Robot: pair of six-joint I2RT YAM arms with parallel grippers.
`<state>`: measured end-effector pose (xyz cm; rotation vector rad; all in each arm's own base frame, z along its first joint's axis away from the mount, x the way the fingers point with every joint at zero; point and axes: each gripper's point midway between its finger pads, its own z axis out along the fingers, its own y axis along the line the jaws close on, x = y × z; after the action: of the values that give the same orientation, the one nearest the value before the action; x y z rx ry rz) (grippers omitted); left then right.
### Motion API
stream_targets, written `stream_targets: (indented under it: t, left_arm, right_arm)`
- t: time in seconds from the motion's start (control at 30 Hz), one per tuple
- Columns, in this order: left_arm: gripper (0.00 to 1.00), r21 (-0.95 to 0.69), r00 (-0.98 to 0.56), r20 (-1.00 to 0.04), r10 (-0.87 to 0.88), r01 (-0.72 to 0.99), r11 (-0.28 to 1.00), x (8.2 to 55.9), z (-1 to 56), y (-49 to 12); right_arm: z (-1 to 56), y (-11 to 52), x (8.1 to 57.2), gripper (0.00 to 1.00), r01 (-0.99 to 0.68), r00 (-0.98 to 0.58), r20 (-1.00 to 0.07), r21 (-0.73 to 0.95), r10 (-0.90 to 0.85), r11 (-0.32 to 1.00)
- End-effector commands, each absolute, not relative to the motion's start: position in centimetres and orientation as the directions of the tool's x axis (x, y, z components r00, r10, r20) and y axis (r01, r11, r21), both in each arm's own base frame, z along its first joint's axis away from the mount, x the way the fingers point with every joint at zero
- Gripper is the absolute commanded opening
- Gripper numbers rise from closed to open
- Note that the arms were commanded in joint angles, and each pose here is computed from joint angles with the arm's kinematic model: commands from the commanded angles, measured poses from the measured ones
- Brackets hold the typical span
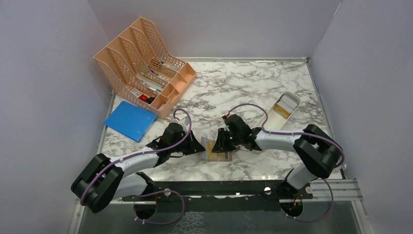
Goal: Put the credit cards into the card holder
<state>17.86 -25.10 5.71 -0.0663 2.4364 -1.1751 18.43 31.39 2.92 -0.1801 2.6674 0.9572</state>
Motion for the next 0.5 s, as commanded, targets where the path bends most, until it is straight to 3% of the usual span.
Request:
stream_targets:
  t: [0.0, 0.1, 0.23, 0.33, 0.47]
  left_arm:
    - [0.02, -0.791, -0.899, -0.385, -0.207, 0.206, 0.577, 17.8, 7.5, -26.2]
    - [0.00, -0.782, -0.896, -0.394, -0.207, 0.209, 0.587, 17.9, 7.4, -26.1]
    - [0.00, -0.767, -0.892, -0.406, -0.198, 0.215, 0.604, 18.1, 7.5, -25.9]
    - [0.00, -0.755, -0.889, -0.416, -0.192, 0.220, 0.618, 18.3, 7.7, -25.8]
    - [0.00, -0.754, -0.883, -0.429, -0.189, 0.235, 0.614, 18.5, 8.4, -26.0]
  right_arm:
    - [3.1, 31.9, 18.0, 0.30, -0.227, -0.947, -0.319, 0.621, -0.022, 0.750]
    - [3.4, 31.1, 18.3, 0.38, -0.224, -0.942, -0.336, 0.587, -0.017, 0.778]
    - [4.6, 30.1, 18.7, 0.42, -0.231, -0.927, -0.374, 0.546, -0.013, 0.805]
    - [5.5, 29.6, 18.9, 0.41, -0.241, -0.916, -0.400, 0.534, -0.009, 0.810]
    - [5.7, 29.7, 19.2, 0.31, -0.256, -0.907, -0.422, 0.527, -0.012, 0.810]
